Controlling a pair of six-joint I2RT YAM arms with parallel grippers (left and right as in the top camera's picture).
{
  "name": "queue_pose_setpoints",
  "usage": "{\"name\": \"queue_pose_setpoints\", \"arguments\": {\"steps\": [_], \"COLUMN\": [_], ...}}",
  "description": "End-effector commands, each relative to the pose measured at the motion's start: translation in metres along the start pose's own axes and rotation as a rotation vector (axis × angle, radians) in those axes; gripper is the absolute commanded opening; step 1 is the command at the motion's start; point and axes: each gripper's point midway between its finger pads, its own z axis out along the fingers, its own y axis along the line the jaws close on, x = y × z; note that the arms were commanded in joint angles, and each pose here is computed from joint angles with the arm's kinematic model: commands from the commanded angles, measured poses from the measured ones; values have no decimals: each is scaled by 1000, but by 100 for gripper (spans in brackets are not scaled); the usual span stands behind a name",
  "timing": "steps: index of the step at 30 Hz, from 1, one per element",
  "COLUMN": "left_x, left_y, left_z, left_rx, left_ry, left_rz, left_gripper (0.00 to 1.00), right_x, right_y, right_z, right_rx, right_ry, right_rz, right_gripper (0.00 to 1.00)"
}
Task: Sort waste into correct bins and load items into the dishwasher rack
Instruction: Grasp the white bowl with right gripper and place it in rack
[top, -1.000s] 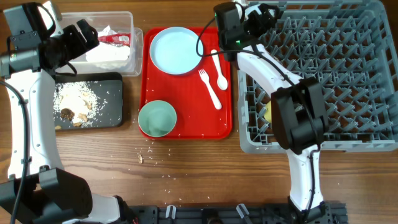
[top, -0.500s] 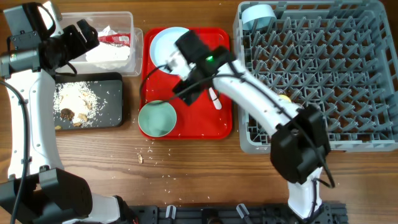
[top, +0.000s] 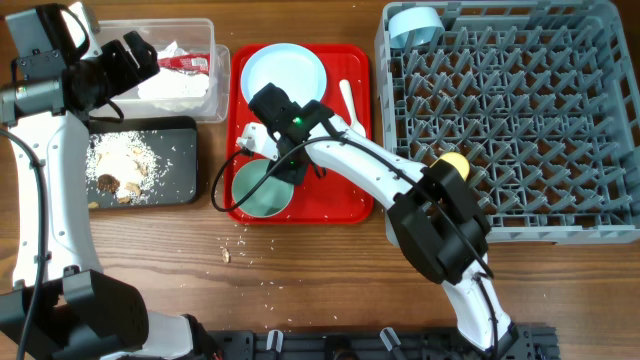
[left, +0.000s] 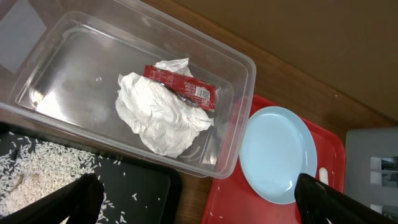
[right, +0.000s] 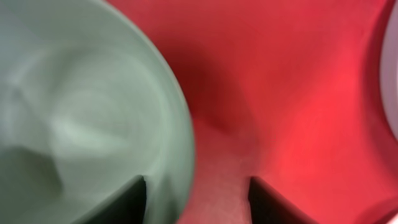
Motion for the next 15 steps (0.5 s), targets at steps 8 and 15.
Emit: {"name": "queue_pose_setpoints", "arguments": {"steps": [8,15], "left_x": [-6,-6], "left_y": [2,2], "left_z": [-4,-4], "left_rx": [-8,-8], "left_ry": [-20,-20], "left_rz": [-5,-5], "left_gripper": [100,100], "right_x": [-2,121], "right_y": [-80,-202], "right_z": [-79,-227], "right_rx": [305,868], "right_ry": [-83,-137], "right_rz": [297,976], "right_gripper": [4,4]}}
